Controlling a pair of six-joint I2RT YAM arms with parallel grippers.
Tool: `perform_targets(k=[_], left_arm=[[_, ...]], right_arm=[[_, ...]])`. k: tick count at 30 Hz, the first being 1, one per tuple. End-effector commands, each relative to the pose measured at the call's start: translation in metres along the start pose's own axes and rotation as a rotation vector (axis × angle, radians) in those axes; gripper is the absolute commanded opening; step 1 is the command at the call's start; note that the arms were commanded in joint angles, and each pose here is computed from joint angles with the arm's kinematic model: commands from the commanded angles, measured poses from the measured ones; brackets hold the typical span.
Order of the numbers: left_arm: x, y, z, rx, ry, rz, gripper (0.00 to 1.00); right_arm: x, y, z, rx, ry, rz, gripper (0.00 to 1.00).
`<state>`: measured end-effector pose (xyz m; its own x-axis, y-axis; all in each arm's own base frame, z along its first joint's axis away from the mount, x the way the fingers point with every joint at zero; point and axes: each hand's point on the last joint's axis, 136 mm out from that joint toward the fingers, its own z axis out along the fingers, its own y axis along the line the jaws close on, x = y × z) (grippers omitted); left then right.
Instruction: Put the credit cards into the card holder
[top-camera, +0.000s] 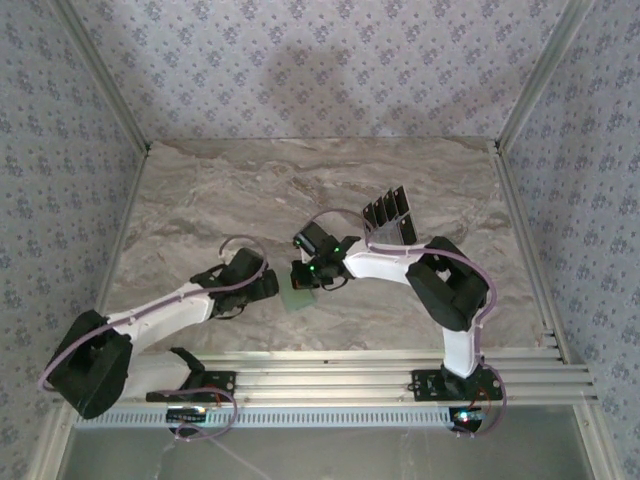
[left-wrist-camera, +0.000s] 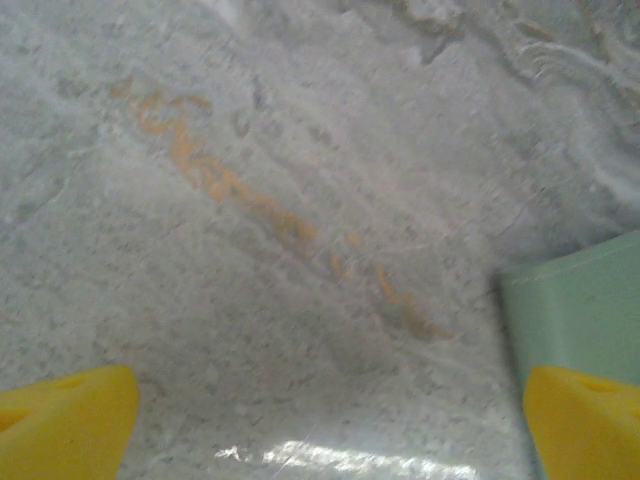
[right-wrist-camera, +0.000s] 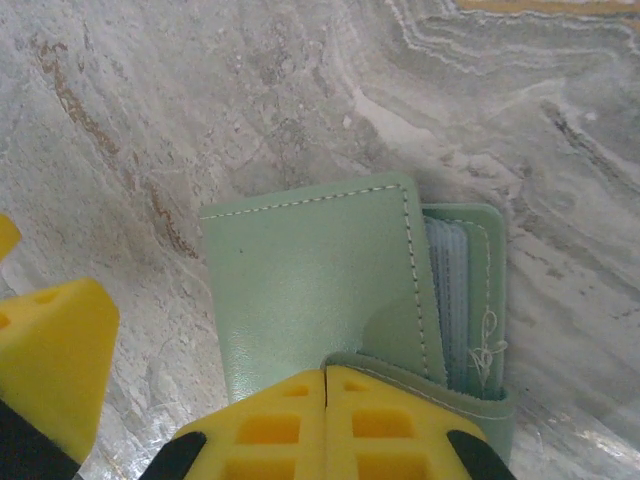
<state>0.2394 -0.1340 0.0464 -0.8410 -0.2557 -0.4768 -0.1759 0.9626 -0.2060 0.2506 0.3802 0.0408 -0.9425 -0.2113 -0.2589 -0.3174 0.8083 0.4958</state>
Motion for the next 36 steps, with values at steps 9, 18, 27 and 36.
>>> perform_targets(k=[9,18,27,36], left_arm=[[-0.005,0.005,0.005,-0.050,0.051,-0.011,0.99],[-0.006,0.010,0.009,-0.062,0.070,-0.033,0.99],[-0.022,0.005,-0.003,-0.044,0.042,-0.033,1.00],[-0.095,0.005,-0.055,-0.023,-0.095,-0.052,1.00]], right_arm=[[0.047,-0.033,0.027,0.196,0.172,-0.064,0.00],[0.069,-0.047,0.035,0.264,0.229,-0.078,0.00],[0.036,-0.006,0.021,0.162,0.148,-0.109,0.18],[-0.046,0.067,-0.064,-0.006,-0.077,-0.184,0.53]])
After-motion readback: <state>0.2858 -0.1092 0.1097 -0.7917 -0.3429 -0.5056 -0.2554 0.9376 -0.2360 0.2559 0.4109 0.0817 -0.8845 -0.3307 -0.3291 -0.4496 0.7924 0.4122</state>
